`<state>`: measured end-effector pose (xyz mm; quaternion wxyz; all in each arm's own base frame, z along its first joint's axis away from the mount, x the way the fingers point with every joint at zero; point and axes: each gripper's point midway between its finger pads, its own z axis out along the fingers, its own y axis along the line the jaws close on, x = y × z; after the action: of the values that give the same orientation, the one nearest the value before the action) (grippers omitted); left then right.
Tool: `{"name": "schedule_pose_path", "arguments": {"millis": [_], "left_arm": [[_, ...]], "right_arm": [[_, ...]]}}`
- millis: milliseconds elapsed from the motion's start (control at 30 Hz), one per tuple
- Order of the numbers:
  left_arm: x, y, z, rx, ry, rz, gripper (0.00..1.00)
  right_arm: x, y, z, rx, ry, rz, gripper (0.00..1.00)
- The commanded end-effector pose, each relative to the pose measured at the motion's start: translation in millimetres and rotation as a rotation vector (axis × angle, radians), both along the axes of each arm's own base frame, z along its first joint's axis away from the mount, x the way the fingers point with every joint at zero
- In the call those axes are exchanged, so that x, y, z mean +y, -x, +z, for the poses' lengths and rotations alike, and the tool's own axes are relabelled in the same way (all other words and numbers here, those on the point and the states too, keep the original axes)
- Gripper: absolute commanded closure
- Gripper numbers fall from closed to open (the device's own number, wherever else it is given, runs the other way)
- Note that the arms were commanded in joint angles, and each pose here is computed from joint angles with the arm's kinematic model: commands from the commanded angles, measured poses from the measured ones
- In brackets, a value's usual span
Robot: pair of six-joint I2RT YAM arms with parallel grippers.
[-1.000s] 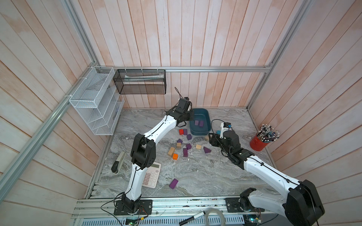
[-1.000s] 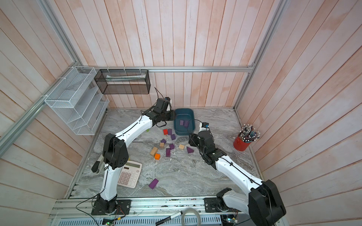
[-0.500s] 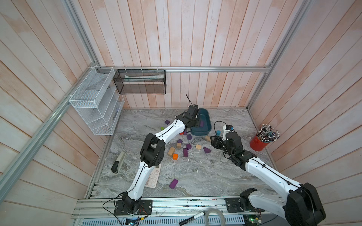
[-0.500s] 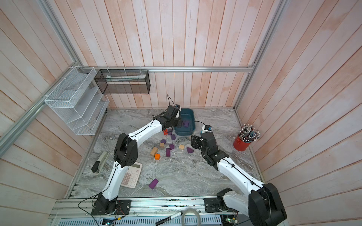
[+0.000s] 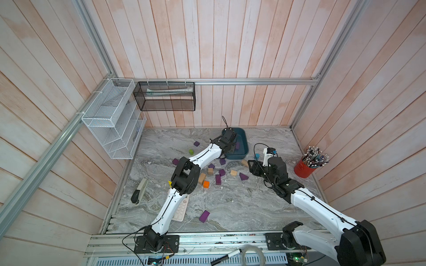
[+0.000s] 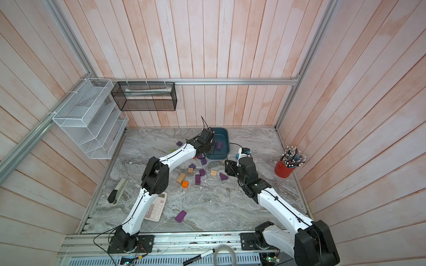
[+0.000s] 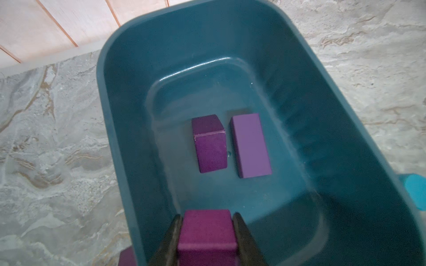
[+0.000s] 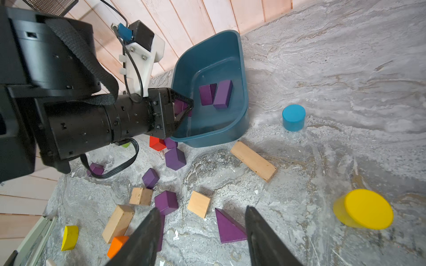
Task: Pick purple bricks into the storage bin
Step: Place the building block in the storage box.
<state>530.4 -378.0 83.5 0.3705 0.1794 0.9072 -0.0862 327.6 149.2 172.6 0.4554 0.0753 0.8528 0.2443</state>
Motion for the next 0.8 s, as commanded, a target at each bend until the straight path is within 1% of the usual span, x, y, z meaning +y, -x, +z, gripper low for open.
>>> {"name": "schedule_pose_path", "arguments": {"millis": [0,167,300,500,767], "left_arm": [[-1.3,-4.7,-2.9,-0.036,-0.066,-0.008,0.69],[0.2,-5.6,-6.3,-0.034,-0.103,-0.012,0.68],[2.9,-4.9,-8.8,-0.028,-0.122,-0.009,0.66],[2.8,-5.4,3.2,-0.051,-0.124,-0.005,0.63],[-5.4,-1.8,39.1,-0.108,-0.093,-0.028,0.46]], "right_arm": [[0.4,1.4,-0.7,-0.005,-0.009,0.009,0.4],[1.3,1.4,-0.8,-0.011,-0.014,0.011,0.4],[1.7,0.8,0.8,-0.016,-0.02,0.012,0.4],[3.1,0.7,0.8,-0.017,-0.024,0.019,0.4],[4.4,-0.6,2.5,-0.024,-0.028,0.022,0.4]]}}
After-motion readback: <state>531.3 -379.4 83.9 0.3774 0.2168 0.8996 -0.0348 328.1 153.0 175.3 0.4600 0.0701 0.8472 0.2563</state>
